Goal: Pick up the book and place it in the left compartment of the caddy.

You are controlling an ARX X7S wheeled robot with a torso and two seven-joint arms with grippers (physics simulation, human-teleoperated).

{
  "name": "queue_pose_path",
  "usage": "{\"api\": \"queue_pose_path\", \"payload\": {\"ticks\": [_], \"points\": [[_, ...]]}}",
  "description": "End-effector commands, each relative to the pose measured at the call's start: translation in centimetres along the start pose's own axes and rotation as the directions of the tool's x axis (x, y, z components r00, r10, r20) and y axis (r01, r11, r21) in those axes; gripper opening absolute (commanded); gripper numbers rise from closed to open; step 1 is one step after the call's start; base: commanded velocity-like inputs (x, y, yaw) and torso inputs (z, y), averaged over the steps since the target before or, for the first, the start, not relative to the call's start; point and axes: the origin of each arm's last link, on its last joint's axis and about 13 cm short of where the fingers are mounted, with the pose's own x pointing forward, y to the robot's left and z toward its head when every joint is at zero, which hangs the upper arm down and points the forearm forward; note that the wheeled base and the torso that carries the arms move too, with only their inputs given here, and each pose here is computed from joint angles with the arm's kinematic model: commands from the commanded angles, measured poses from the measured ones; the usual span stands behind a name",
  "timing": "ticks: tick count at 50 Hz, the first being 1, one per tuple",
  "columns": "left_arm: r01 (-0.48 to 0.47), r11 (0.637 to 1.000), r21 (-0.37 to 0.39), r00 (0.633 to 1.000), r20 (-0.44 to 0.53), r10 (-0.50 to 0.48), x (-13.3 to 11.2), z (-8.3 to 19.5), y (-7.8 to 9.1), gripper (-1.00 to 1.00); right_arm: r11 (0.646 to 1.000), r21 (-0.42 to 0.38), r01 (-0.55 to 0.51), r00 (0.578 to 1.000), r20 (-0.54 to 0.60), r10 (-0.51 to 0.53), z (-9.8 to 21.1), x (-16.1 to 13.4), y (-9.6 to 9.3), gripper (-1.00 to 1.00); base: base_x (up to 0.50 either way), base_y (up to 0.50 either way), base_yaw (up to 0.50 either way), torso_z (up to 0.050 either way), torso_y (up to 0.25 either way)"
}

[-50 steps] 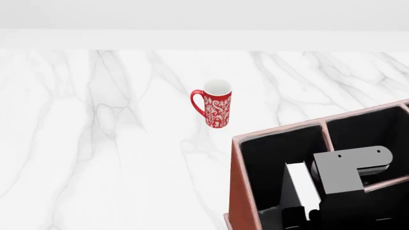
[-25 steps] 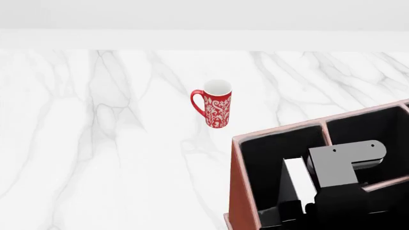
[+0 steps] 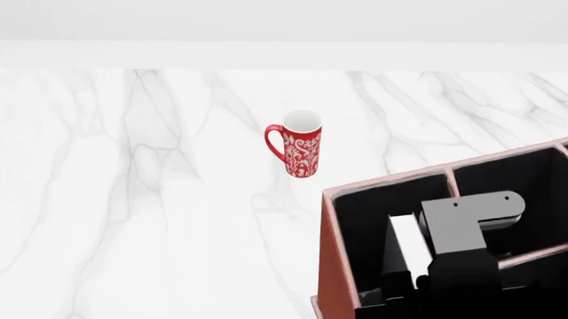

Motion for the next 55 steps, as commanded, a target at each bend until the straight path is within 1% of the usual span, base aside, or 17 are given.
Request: {"api": "queue_pose_path", "payload": {"ticks": [1, 33, 34, 44, 45, 46, 47, 55], "points": [[0.001, 1.0, 0.0, 1.0, 0.001, -0.001, -0.04, 0.02, 0.01, 1.0, 1.0, -0.009, 0.022, 0.999, 0.039, -0.021, 0.19, 0.38, -0.39, -1.0, 0.0, 0.0, 0.0, 0.0, 0.0], [0.006, 1.0, 0.002, 1.0, 0.005, -0.006, -0.12, 0.06, -0.03, 1.0, 1.0, -0.011, 0.016, 0.999, 0.031, -0.015, -0.44, 0.72, -0.27, -1.0, 0.0, 0.0, 0.0, 0.0, 0.001], [0.006, 1.0, 0.001, 1.0, 0.005, -0.006, -0.11, 0.05, -0.03, 1.0, 1.0, -0.02, 0.015, 0.999, 0.037, -0.014, -0.43, 0.71, -0.26, -1.0, 0.0, 0.0, 0.0, 0.0, 0.0], [0.006, 1.0, 0.003, 1.0, 0.006, -0.006, -0.1, 0.02, -0.04, 1.0, 1.0, -0.012, 0.01, 0.999, 0.036, -0.009, -0.45, 0.74, -0.21, -1.0, 0.0, 0.0, 0.0, 0.0, 0.002], [0.007, 1.0, 0.002, 1.0, 0.006, -0.007, -0.1, 0.02, -0.04, 1.0, 1.0, -0.001, 0.005, 0.999, 0.031, -0.005, -0.45, 0.75, -0.21, -1.0, 0.0, 0.0, 0.0, 0.0, 0.0], [0.007, 1.0, 0.001, 1.0, 0.005, -0.007, -0.11, 0.01, -0.05, 1.0, 1.0, 0.001, 0.015, 0.999, 0.03, -0.015, -0.46, 0.78, -0.24, 1.0, 0.0, 0.0, 0.0, 0.0, 0.0], [0.007, 1.0, 0.002, 1.0, 0.006, -0.007, -0.12, 0.01, -0.05, 1.0, 1.0, 0.016, -0.001, 1.0, 0.022, 0.0, -0.47, 0.79, -0.23, 1.0, 0.0, 0.0, 0.0, 0.0, 0.0], [0.008, 1.0, 0.0, 1.0, 0.007, -0.008, -0.15, 0.09, -0.02, 1.0, 1.0, 0.016, -0.003, 1.0, 0.024, 0.002, -0.43, 0.74, -0.16, 1.0, 0.0, 0.0, 0.0, 0.0, 0.0]]}}
